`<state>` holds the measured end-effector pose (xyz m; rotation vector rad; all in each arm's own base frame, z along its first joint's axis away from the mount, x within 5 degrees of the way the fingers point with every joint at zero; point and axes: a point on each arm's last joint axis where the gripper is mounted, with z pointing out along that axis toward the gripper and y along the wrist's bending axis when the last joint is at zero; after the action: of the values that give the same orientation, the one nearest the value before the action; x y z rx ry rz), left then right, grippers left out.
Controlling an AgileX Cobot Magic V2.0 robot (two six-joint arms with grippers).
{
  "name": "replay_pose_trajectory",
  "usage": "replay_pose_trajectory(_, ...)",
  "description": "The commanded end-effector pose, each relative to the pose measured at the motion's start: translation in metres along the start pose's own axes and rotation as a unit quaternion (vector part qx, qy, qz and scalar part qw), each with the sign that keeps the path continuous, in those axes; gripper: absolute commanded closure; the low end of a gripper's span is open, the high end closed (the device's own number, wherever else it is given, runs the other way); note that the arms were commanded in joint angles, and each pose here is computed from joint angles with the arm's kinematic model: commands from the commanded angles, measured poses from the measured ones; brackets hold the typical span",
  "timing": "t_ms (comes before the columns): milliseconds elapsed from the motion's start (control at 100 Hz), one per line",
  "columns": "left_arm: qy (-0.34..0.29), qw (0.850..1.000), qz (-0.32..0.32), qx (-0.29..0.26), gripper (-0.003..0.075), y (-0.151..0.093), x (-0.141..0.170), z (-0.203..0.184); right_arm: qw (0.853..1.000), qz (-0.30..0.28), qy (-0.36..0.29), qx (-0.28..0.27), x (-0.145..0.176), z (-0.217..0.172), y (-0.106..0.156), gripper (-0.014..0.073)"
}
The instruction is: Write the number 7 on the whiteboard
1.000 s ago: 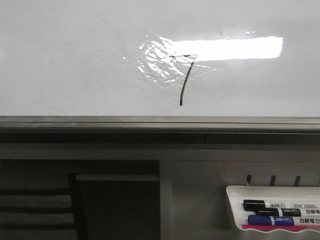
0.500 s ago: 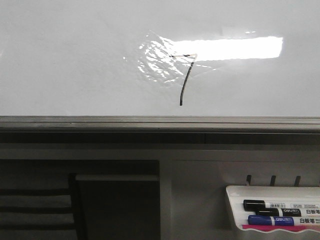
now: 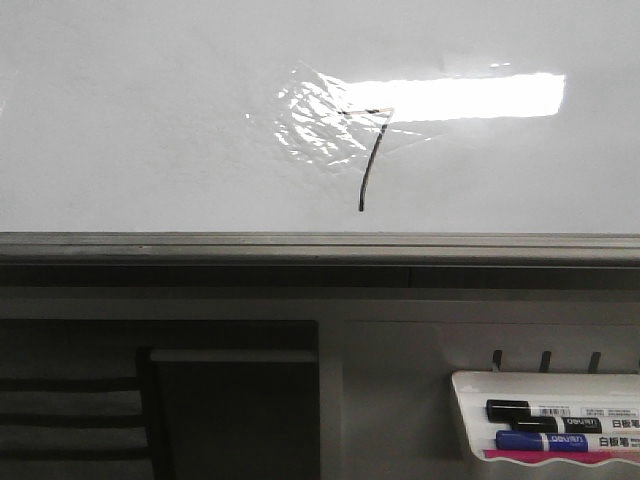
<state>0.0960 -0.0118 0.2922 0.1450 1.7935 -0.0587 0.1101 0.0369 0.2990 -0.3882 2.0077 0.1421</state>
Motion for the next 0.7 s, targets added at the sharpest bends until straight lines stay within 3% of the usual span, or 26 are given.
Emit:
replay_pose_trajectory(0, -0.083, 0.997, -0.006, -0.008, 0.0741, 0.001, -0.006, -0.011, 0.999, -0.001, -0.048, 0.001, -0.014, -0.005, -0.001, 0.0666)
replay_pose_trajectory(360, -0.125, 0.991, -0.042, -0.039, 0.0741, 0.001, 0.085, -0.025, 0.999, -0.001, -0.048, 0.001, -0.014, -0.005, -0.001, 0.0666)
replay_pose_trajectory(490, -0.142, 0.987, -0.060, -0.037, 0.0741, 0.000, 0.099, -0.019, 0.999, -0.001, -0.047, 0.001, -0.014, -0.005, -0.001, 0.0666)
replay_pose_trajectory(690, -0.109, 0.992, -0.061, -0.035, 0.0741, 0.000, 0.105, -0.018, 0.999, -0.001, -0.047, 0.001, -0.014, -0.005, -0.001, 0.0666)
